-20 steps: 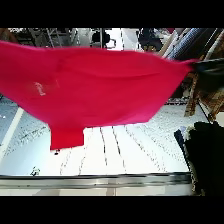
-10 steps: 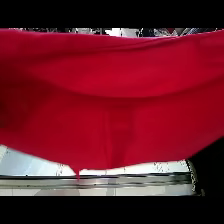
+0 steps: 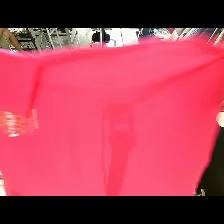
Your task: Fold the clothes and pants, and hang the long-sleeved shirts on hangers.
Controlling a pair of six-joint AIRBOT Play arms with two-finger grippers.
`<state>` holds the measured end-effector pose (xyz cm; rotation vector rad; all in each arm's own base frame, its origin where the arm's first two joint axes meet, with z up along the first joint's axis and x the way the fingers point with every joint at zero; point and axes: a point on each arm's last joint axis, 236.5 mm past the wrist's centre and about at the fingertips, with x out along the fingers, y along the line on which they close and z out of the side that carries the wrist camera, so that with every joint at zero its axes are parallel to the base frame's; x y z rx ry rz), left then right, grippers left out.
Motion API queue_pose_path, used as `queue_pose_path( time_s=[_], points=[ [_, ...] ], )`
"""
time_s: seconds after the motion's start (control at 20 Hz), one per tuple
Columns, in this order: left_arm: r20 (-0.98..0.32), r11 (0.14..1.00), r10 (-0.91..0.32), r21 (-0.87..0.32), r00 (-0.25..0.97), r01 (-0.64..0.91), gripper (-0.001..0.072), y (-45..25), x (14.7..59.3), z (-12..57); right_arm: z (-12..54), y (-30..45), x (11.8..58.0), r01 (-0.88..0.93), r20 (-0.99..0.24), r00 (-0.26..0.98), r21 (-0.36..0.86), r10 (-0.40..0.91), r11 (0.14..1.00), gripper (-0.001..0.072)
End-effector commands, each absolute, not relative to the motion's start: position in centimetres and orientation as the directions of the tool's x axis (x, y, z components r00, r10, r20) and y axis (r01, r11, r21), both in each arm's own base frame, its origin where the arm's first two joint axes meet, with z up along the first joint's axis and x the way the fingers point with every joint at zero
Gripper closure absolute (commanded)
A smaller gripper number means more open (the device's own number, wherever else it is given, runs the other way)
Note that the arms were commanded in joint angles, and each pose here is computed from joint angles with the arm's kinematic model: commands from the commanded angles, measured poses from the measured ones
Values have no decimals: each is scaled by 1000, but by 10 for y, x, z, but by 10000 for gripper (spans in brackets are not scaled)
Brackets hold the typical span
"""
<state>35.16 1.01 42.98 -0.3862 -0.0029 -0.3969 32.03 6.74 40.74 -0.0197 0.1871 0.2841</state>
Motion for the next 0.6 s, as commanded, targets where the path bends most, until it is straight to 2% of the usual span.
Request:
queue_pose_path(
  time_s=[0.0,0.15,0.3,0.4,0.55],
  points=[
    [-124,726,-549,-561,826,398,704,-24,435,269,253,67,410,-252,-563,783,105,266,962,689],
    [-332,763,-459,-623,824,174,703,-29,501,113,124,59,488,-180,-699,678,140,226,974,689],
    [-483,757,-436,-653,760,20,703,-44,534,-5,38,51,552,-113,-693,698,143,181,983,689],
    [-514,736,-457,-677,726,-15,703,-47,544,-40,5,48,574,-78,-678,716,163,169,984,689],
    [-485,694,-481,-720,731,-21,704,-38,552,-29,-11,45,577,-71,-690,706,153,158,986,690]
  ],
)
